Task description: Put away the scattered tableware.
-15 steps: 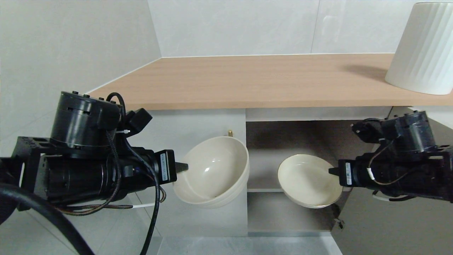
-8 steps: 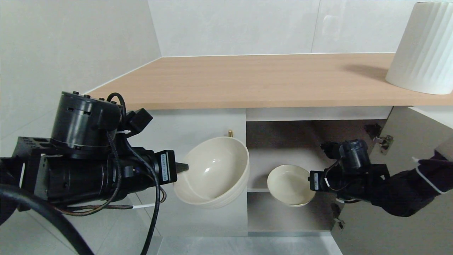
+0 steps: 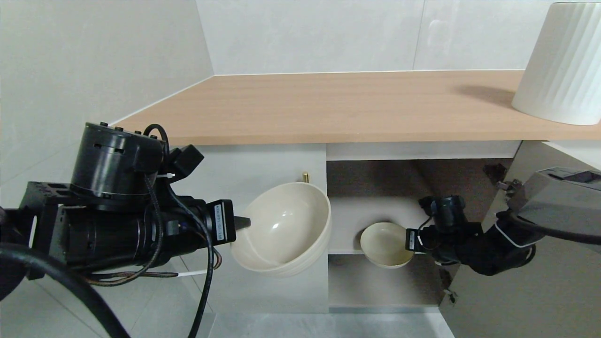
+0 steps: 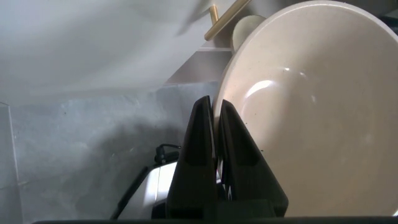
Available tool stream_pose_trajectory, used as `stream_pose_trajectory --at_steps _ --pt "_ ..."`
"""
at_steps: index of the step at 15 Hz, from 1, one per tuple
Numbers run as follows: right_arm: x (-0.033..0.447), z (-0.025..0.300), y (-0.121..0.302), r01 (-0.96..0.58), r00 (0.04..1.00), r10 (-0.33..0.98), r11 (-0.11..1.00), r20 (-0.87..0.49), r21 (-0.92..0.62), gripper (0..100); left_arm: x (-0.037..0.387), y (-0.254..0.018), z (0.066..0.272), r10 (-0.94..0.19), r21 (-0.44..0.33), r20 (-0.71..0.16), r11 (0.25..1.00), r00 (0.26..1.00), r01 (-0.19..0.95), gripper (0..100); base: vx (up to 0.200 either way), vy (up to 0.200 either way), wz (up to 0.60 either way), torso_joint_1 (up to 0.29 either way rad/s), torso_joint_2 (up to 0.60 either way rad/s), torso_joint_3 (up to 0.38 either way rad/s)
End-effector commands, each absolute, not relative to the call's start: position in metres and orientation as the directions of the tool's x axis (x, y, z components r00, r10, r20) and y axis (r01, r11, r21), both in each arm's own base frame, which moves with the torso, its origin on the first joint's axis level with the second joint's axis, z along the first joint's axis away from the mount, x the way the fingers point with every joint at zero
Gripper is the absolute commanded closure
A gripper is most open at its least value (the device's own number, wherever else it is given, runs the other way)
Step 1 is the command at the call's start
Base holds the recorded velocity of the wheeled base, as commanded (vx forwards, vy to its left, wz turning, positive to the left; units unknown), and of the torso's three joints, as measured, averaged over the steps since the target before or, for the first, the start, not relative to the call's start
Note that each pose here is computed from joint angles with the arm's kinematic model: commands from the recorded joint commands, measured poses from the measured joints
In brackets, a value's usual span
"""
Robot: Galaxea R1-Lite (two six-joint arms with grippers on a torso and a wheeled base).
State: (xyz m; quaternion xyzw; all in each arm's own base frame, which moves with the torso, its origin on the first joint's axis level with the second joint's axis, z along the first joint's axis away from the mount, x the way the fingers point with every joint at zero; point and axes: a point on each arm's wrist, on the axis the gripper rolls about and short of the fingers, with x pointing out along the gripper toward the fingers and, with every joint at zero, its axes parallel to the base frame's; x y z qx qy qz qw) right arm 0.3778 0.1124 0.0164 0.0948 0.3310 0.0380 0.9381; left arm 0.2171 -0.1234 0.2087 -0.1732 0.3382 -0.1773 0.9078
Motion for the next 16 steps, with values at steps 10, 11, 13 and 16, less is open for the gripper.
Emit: stream_pose_trajectory --at_steps 10,11,13,16 --pt "0.431 -0.003 0.109 0.157 0.792 -0.031 0.976 -0.61 0.154 100 0.218 -0.126 0.206 -0.439 -0.432 -0.562 0.879 0.701 0.204 100 0.0 0.0 0.0 0.0 0.0 0.0" --pt "0.433 -0.002 0.106 0.166 0.794 -0.037 0.974 -0.606 0.157 100 0.218 -0.126 0.206 -0.439 -0.432 -0.562 0.879 0.701 0.204 100 0.0 0.0 0.0 0.0 0.0 0.0" --pt "0.435 0.0 0.106 0.172 0.8 -0.037 0.97 -0.599 0.169 100 0.218 -0.126 0.206 -0.439 -0.432 -0.562 0.879 0.701 0.204 100 0.0 0.0 0.0 0.0 0.0 0.0" --pt "0.439 0.001 0.107 0.181 0.808 -0.037 0.965 -0.588 0.189 100 0.218 -0.126 0.206 -0.439 -0.432 -0.562 0.879 0.701 0.204 100 0.0 0.0 0.0 0.0 0.0 0.0"
